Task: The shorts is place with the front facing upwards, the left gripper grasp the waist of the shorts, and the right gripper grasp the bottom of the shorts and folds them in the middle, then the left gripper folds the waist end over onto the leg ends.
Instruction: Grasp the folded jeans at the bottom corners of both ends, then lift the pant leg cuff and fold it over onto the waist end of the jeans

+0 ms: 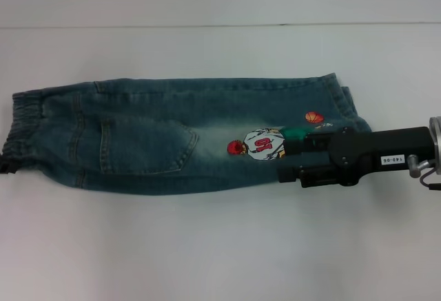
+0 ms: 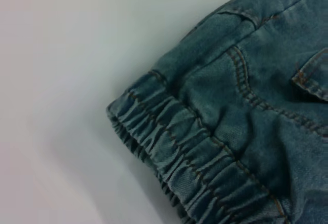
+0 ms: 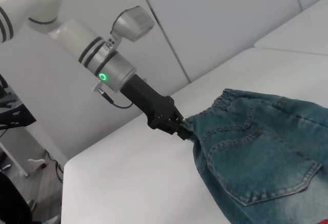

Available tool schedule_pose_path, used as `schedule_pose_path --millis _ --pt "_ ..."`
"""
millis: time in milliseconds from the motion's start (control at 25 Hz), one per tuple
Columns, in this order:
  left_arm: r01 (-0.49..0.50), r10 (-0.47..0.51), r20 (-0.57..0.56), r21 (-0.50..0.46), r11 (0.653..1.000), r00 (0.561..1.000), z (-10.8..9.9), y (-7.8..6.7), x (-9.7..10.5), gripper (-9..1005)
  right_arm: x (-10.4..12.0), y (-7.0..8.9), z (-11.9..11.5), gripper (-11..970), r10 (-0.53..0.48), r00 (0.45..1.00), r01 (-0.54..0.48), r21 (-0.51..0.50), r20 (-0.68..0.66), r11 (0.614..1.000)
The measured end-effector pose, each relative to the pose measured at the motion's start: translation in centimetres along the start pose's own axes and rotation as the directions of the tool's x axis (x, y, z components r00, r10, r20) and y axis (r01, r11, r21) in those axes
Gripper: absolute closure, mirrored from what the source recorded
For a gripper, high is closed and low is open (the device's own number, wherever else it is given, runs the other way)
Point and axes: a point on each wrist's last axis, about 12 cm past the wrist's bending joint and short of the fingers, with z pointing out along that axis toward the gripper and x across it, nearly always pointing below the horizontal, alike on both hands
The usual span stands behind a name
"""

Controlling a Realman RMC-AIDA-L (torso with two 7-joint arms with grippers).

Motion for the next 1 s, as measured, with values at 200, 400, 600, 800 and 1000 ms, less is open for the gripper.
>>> schedule_pose_path --millis 200,400,600,800,1000 --pt "-0.024 0.024 -0.004 0.002 1.0 1.0 -0.7 -0.1 -0.4 926 -0.1 -0.1 0.2 218 0.0 1.0 0.0 0.007 0.008 1.0" --pt "-0.066 0.066 0.0 0.012 0.998 0.998 -2.3 -0.3 -1.0 944 0.0 -0.6 0.9 244 0.006 1.0 -0.007 0.059 0.022 0.998" --pt "-0.106 0.106 0.02 0.03 0.994 0.994 -4.1 -0.9 -2.2 950 0.1 -1.1 1.9 301 0.007 1.0 -0.009 0.114 0.024 0.993" --pt "-0.146 0.144 0.041 0.043 0.988 0.989 -5.1 -1.5 -3.7 949 0.0 -1.9 3.1 483 0.006 0.996 -0.024 0.196 0.089 0.98" --pt "-0.186 0.183 0.055 0.055 0.981 0.982 -5.7 -2.2 -5.4 948 0.8 -2.8 5.0 684 -0.011 0.97 -0.063 0.294 0.244 0.954"
